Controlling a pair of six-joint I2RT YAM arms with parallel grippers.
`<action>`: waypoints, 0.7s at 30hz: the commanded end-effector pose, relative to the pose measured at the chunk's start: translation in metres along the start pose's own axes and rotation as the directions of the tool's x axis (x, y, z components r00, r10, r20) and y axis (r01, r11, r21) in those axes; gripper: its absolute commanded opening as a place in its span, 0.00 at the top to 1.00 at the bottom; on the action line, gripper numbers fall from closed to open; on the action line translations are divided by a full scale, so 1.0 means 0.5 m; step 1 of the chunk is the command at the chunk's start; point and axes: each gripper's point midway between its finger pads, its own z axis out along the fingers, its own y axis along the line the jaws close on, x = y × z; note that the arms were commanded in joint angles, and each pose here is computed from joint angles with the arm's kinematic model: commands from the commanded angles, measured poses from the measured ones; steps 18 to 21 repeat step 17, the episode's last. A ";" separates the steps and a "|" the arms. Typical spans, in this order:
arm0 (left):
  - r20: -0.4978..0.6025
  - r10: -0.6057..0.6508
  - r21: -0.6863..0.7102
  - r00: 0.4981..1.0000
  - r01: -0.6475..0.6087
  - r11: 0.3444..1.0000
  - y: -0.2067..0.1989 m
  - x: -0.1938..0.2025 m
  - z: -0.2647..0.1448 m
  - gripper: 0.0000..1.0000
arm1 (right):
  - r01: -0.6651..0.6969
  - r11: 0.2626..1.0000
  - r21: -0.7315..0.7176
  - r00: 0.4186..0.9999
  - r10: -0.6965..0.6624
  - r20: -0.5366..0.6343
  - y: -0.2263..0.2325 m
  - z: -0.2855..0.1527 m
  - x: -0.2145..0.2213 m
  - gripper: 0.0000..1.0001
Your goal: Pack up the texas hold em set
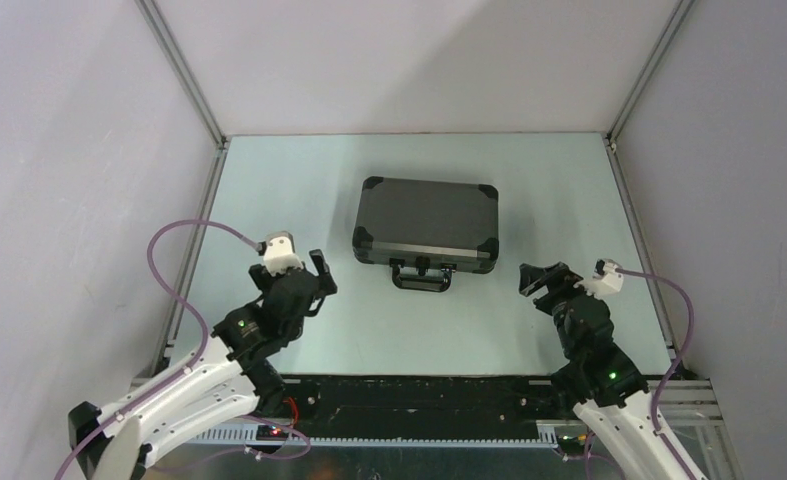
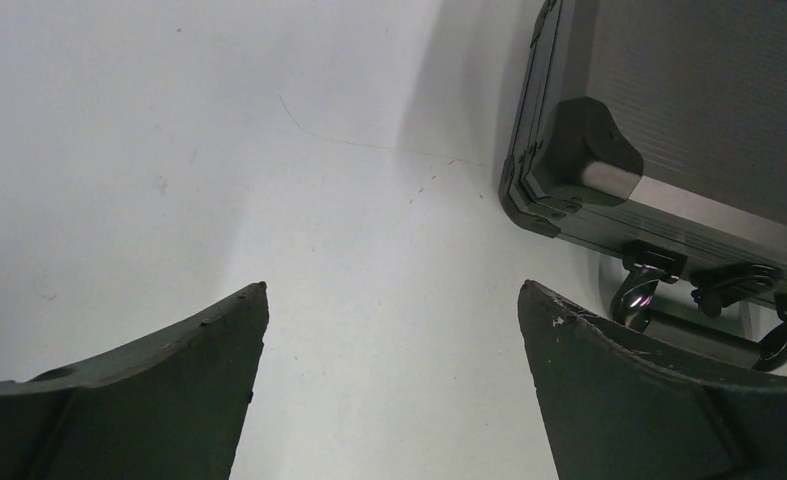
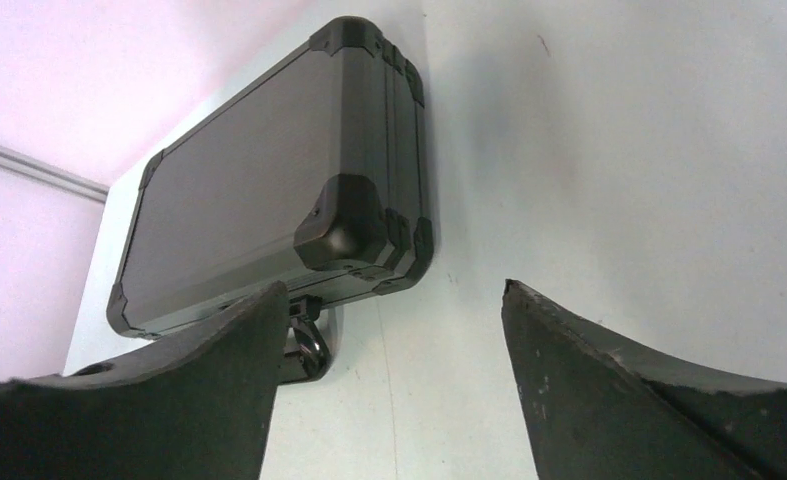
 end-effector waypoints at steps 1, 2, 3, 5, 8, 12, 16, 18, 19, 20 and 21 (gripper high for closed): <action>0.068 -0.059 -0.039 0.996 0.062 0.997 0.013 -0.032 -0.001 0.00 | -0.007 0.998 0.055 1.000 0.006 0.028 -0.028 -0.004 -0.003 0.13; 0.069 -0.058 -0.040 0.996 0.061 0.997 0.013 -0.034 -0.001 0.00 | -0.006 0.998 0.056 1.000 0.005 0.027 -0.028 -0.005 -0.004 0.11; 0.070 -0.058 -0.039 0.996 0.061 0.997 0.012 -0.037 -0.003 0.00 | -0.004 0.998 0.058 1.000 0.003 0.027 -0.029 -0.005 -0.004 0.06; 0.065 -0.058 -0.028 0.996 0.060 0.998 0.008 -0.041 -0.006 0.00 | -0.008 0.998 0.063 0.999 0.005 0.035 -0.031 -0.006 -0.007 0.01; 0.071 -0.051 -0.025 0.996 0.052 0.998 0.009 -0.053 -0.012 0.00 | -0.015 0.996 0.089 0.998 0.009 0.061 -0.040 -0.003 -0.015 0.01; 0.090 -0.058 -0.026 0.994 0.060 0.998 0.020 -0.062 -0.021 0.00 | -0.045 0.992 0.117 0.993 0.031 0.113 -0.050 0.006 -0.027 0.00; 0.095 -0.068 -0.040 0.993 0.072 0.997 0.030 -0.069 -0.028 0.00 | -0.040 0.992 0.118 0.991 0.024 0.129 -0.047 0.009 -0.035 0.01; 0.104 -0.073 -0.052 0.992 0.078 0.996 0.036 -0.074 -0.030 0.00 | -0.040 0.992 0.118 0.991 0.025 0.131 -0.047 0.010 -0.036 0.00; 0.104 -0.073 -0.052 0.992 0.078 0.996 0.036 -0.074 -0.030 0.00 | -0.040 0.992 0.118 0.991 0.025 0.131 -0.047 0.010 -0.036 0.00; 0.104 -0.073 -0.052 0.992 0.078 0.996 0.036 -0.074 -0.030 0.00 | -0.040 0.992 0.118 0.991 0.025 0.131 -0.047 0.010 -0.036 0.00; 0.104 -0.073 -0.052 0.992 0.078 0.996 0.036 -0.074 -0.030 0.00 | -0.040 0.992 0.118 0.991 0.025 0.131 -0.047 0.010 -0.036 0.00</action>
